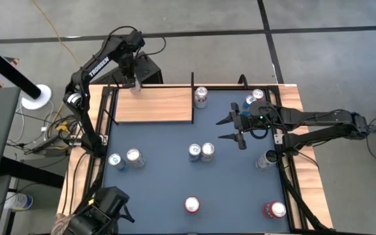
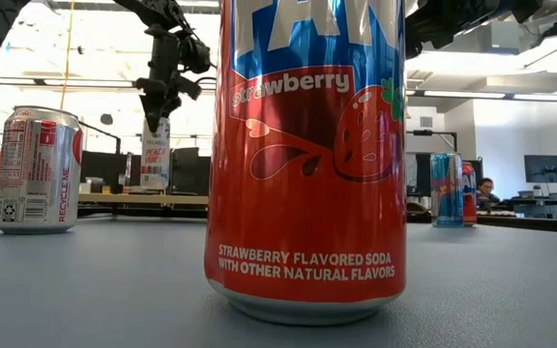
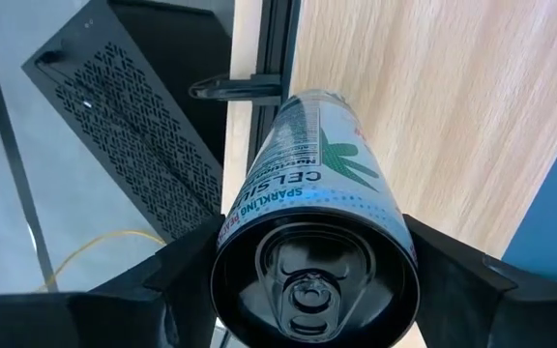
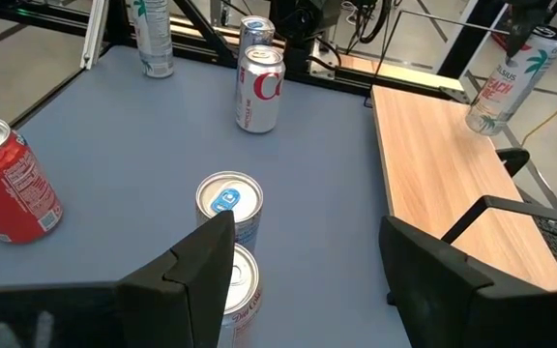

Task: Place canned beverage on shelf
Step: Put the top left white pink soda can on the shelf

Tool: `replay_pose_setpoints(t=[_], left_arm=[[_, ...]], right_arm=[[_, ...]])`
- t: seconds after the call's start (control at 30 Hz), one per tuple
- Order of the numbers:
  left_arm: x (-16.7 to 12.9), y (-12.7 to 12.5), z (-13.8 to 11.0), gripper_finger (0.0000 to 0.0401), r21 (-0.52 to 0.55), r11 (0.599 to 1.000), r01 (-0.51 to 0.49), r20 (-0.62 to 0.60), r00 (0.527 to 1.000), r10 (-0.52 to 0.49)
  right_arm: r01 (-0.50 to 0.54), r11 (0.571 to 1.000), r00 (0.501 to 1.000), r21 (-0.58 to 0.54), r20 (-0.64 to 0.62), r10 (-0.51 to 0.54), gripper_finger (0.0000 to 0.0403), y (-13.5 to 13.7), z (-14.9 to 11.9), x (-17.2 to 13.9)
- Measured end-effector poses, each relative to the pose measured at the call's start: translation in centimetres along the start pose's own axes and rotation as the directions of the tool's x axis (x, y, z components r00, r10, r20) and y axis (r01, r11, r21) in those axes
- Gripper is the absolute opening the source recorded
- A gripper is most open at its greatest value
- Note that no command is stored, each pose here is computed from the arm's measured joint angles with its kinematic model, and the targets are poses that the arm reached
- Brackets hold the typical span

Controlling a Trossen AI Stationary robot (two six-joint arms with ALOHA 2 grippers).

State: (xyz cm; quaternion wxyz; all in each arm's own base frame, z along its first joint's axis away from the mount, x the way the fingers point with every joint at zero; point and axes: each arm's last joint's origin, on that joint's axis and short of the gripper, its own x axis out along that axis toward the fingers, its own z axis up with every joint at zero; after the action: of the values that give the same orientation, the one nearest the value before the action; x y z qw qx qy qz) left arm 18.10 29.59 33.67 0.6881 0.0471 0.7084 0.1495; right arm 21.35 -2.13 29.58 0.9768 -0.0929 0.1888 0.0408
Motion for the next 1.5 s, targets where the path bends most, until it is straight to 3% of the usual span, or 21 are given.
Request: replay_pose_setpoints(t=[0.27, 0.83, 1.3, 1.5], left_arm=[[0.8, 0.8, -0.5, 0.0251, 0.011, 1.0, -0.015, -0.039, 0.999, 0.015], [2.0, 1.0, -1.7, 0.0252, 0.117, 0.986, 0.121, -0.078, 0.991, -0.112], [2.1, 1.4, -1.5, 0.0284, 0.001, 0.994, 0.111, -0.012, 0.994, -0.111], [2.1, 1.5, -1.5, 0.0285, 0.03, 0.995, 0.098, -0.02, 0.995, -0.097]], right_arm=[[0.0, 1.0, 1.0, 0.0, 0.001, 0.0, 0.0249, 0.0, 0.0, 0.0], [0.026, 1.0, 1.0, -0.007, -0.012, -0.026, 0.0249, -0.6, -0.2, -0.1], [0.051, 0.999, 0.999, 0.004, -0.017, -0.051, 0.0249, -1.2, -0.4, -0.2], [0.05, 0.999, 0.999, 0.004, -0.02, -0.05, 0.0249, -1.2, -0.4, -0.2]])
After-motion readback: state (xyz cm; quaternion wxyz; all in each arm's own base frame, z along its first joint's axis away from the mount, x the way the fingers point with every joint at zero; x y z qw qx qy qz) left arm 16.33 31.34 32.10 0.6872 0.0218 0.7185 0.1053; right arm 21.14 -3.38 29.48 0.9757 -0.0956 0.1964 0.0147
